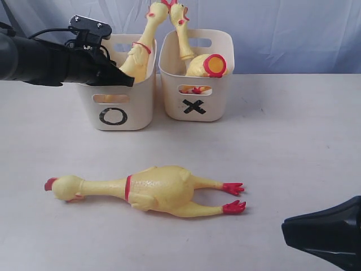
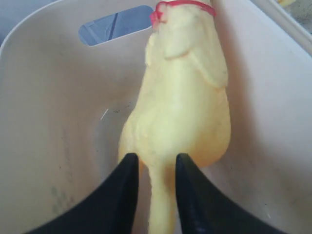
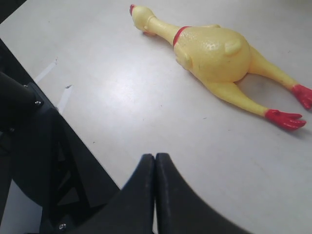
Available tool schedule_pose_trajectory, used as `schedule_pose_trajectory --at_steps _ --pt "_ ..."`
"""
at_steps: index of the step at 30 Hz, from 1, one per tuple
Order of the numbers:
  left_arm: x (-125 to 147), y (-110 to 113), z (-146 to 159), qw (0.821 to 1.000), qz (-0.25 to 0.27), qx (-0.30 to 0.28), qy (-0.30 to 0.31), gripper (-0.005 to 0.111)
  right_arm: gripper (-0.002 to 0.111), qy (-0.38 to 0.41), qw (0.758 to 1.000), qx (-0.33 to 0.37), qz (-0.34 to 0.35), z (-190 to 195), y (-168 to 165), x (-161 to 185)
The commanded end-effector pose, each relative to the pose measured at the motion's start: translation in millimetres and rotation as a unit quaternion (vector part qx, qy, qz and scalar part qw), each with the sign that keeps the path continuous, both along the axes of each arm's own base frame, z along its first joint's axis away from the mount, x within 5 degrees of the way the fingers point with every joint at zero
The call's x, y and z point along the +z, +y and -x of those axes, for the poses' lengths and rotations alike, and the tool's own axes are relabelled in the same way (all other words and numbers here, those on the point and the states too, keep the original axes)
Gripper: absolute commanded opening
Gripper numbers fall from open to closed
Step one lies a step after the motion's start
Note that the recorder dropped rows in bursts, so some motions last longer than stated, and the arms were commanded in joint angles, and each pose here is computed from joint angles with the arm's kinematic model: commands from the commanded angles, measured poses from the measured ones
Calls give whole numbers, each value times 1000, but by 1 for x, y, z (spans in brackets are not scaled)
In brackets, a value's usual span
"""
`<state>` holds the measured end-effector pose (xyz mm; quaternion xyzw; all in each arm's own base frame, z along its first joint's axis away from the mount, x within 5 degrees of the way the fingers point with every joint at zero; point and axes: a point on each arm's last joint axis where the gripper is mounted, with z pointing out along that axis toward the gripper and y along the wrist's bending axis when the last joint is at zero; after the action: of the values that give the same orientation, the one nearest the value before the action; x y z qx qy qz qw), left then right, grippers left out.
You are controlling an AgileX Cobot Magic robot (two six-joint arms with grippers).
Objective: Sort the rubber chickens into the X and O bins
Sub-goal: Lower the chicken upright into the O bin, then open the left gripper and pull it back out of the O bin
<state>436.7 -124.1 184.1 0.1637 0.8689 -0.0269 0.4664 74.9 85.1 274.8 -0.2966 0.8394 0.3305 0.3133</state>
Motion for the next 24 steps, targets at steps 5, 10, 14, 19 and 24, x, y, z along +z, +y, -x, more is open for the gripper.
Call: schedule_pose_trajectory --at_steps 5,10,14,19,24 --pt "2 5 -1 1000 -5 26 -5 44 -1 -5 1000 -1 -2 1 0 0" --pt "3 8 -2 999 -14 40 -9 45 -1 -6 1000 -2 -2 0 0 0" --pt "10 10 -1 999 -16 47 -19 45 -1 -6 1000 -2 -2 0 0 0" --pt "34 11 2 998 -10 47 -45 45 -1 -6 1000 -2 -2 0 0 0" --pt "61 13 8 996 0 48 -74 45 -1 -6 1000 -2 -2 0 0 0"
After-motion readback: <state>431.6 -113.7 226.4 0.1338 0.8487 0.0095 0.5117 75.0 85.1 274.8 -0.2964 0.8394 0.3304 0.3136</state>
